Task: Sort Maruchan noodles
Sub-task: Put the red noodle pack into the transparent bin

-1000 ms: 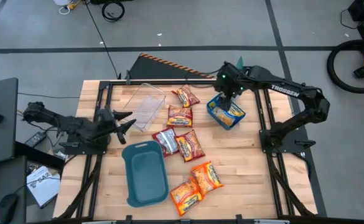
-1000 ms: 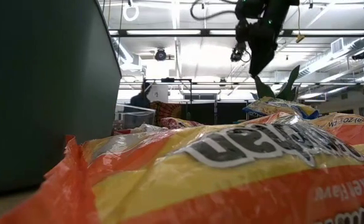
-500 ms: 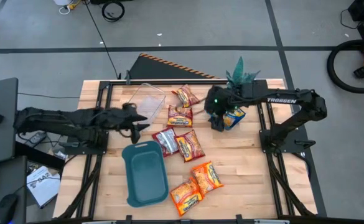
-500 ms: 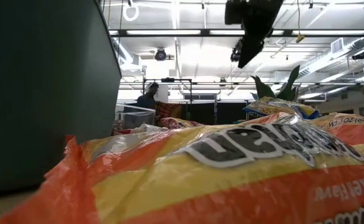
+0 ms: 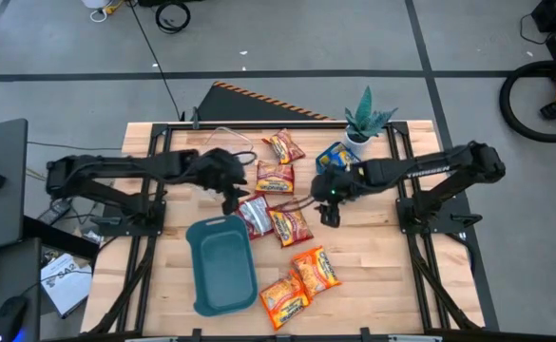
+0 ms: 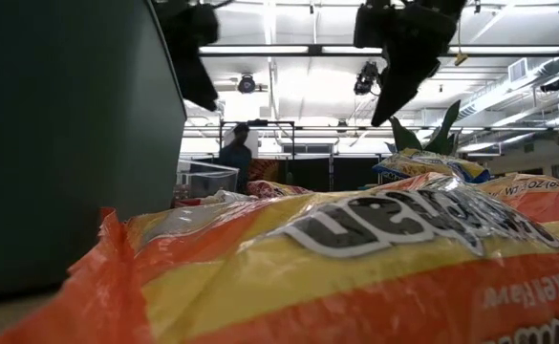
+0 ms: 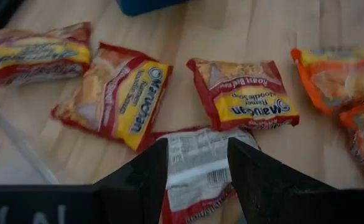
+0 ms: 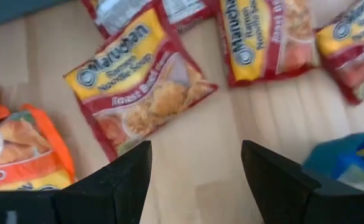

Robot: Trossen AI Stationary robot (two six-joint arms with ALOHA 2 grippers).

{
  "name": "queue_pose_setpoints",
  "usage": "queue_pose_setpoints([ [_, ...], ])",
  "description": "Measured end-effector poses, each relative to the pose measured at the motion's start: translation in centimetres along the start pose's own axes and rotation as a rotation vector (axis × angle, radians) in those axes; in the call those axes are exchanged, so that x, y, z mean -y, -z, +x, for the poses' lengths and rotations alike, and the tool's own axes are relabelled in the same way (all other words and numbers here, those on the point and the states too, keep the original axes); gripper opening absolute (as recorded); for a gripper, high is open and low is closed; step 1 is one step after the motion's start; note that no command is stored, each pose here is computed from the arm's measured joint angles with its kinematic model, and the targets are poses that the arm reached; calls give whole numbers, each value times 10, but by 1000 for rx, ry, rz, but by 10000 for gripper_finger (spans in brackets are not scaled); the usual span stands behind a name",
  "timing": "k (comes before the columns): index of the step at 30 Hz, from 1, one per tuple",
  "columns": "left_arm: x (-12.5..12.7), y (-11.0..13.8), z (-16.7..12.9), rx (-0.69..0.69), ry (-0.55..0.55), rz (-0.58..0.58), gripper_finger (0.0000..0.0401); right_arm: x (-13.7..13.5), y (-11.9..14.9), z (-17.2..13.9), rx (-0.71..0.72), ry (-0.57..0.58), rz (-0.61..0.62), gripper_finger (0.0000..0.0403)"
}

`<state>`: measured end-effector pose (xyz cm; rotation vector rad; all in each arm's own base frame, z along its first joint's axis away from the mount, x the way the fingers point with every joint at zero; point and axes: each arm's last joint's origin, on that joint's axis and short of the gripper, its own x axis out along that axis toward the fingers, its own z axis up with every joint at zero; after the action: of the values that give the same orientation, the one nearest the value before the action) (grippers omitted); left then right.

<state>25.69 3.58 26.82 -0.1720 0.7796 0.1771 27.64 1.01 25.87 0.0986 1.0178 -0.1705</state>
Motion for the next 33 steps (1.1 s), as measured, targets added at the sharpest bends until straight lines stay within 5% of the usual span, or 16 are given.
queue_pose_setpoints([
  [15,34,-45,65,-132,92,579,171,-36,66,-19,165,161,108,253],
  [25,78,-44,110,-311,187,735,171,-44,92,-20,257,118,212,253],
  [33,102,-31,134,-366,156,1044,171,-46,92,-20,270,126,213,253],
])
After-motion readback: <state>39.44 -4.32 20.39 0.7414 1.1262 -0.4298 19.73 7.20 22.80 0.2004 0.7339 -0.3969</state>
